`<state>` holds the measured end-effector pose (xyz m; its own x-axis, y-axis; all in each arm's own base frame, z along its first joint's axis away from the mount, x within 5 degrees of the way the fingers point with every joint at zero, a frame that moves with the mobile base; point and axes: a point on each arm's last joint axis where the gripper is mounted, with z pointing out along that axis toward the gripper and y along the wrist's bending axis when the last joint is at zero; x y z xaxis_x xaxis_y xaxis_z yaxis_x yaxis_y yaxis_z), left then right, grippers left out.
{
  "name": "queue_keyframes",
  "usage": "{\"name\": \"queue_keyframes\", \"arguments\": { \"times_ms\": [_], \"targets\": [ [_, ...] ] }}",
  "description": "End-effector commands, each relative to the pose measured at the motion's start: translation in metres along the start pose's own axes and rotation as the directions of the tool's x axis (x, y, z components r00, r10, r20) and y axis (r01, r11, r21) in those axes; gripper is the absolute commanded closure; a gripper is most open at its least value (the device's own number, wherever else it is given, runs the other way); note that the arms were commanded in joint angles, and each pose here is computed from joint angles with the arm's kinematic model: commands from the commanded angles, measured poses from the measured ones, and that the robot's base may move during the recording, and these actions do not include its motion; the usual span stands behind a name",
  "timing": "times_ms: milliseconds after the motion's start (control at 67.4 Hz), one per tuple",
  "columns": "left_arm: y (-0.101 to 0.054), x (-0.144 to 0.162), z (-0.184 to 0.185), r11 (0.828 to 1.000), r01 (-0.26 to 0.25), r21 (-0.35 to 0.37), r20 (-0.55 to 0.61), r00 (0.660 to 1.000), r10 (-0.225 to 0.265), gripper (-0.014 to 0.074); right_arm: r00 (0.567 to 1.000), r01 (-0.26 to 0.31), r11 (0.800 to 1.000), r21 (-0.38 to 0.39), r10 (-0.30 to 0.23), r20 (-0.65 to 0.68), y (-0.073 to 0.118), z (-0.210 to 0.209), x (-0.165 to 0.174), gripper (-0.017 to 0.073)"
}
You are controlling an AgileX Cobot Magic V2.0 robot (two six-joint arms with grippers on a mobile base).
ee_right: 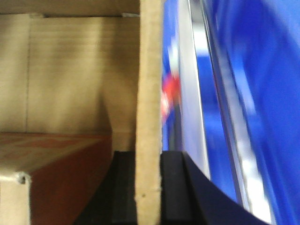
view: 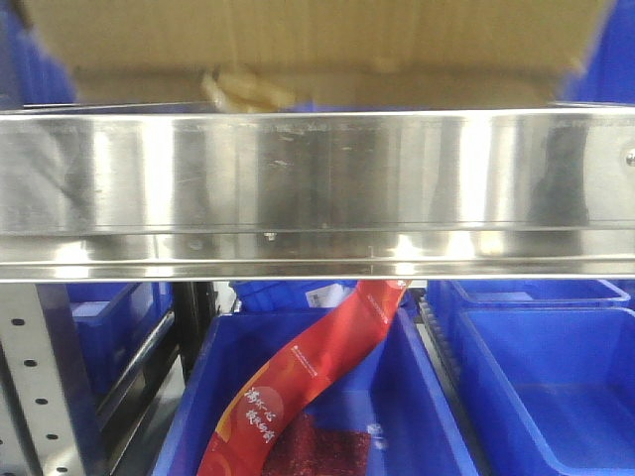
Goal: Stack two boxes on right shelf middle
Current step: 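Lower the box stack onto the middle shelf roller track with both grippers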
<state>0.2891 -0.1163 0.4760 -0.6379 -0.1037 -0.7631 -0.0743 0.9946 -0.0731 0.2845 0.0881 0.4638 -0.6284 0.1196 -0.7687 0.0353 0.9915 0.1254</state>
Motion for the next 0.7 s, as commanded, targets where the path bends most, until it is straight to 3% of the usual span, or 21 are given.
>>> {"name": "queue_keyframes", "arguments": {
  "times_ms": [0, 223, 386, 490, 564, 683],
  "targets": [
    [0.009, -0.006, -0.002, 0.999, 0.025, 0.031, 0.011, 1.0, -0.025, 0.0705, 1.0, -0.003, 1.0, -0.013, 0.004, 0.025, 0.003, 0.004, -0.006, 0.0713],
    [0.004, -0.001, 0.032, 0.996, 0.004, 0.092, -0.118, 0.993, 0.007, 0.0705, 1.0, 0.007, 1.0, 0.004, -0.007, -0.023, 0.008, 0.026, -0.004, 0.0713],
    [0.0, -0.001, 0.041, 0.995, 0.001, 0.096, -0.113, 0.994, 0.01, 0.0705, 0.999, 0.012, 1.0, 0.011, -0.011, -0.042, 0.01, 0.035, -0.002, 0.0693],
    [0.0, -0.003, 0.042, 0.995, -0.002, 0.096, -0.097, 0.995, 0.012, 0.0661, 0.999, 0.013, 1.0, 0.015, -0.013, -0.052, 0.01, 0.038, -0.001, 0.0526],
    [0.001, -0.004, 0.042, 0.995, -0.008, 0.095, -0.08, 0.997, 0.015, 0.0552, 0.999, 0.013, 1.0, 0.013, -0.013, -0.049, 0.01, 0.038, -0.001, 0.0346],
    [0.0, -0.006, 0.042, 0.995, -0.007, 0.104, -0.059, 0.998, 0.013, 0.0311, 1.0, 0.013, 1.0, -0.001, -0.013, -0.021, 0.011, 0.039, -0.004, 0.0161]
  ]
}}
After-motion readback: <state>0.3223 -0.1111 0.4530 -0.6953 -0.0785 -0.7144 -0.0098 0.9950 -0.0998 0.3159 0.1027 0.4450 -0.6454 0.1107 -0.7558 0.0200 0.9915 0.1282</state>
